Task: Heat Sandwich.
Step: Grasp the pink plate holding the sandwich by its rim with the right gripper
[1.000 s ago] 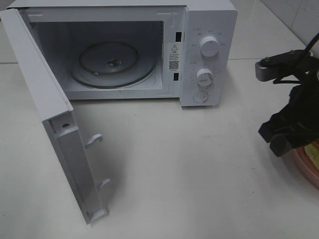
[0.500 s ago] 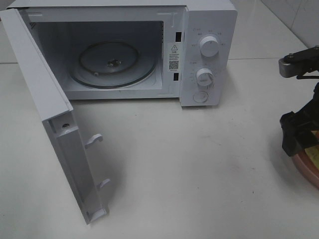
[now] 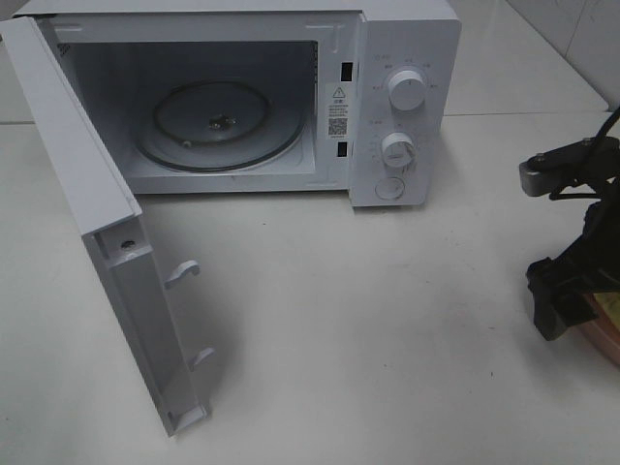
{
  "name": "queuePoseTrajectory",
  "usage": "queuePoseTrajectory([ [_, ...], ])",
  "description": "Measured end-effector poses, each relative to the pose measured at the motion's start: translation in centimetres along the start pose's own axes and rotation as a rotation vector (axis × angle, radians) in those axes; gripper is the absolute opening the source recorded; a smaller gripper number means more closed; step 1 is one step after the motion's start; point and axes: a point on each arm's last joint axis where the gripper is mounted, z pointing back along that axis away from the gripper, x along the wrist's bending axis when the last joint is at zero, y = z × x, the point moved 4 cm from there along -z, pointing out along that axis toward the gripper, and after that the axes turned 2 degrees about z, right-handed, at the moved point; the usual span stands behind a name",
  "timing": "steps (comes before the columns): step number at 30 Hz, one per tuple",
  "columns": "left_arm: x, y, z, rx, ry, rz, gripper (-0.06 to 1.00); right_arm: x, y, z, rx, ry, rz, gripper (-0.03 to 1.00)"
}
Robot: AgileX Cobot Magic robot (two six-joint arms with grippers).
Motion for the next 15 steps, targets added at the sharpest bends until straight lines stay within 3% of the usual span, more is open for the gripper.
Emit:
queuePoseTrajectory([
  [15,0.0,0.0,0.0,0.000,0.000,0.000,0.97,0.3,-0.7,-3.2,0.048,-0.011,0.005,0.88],
])
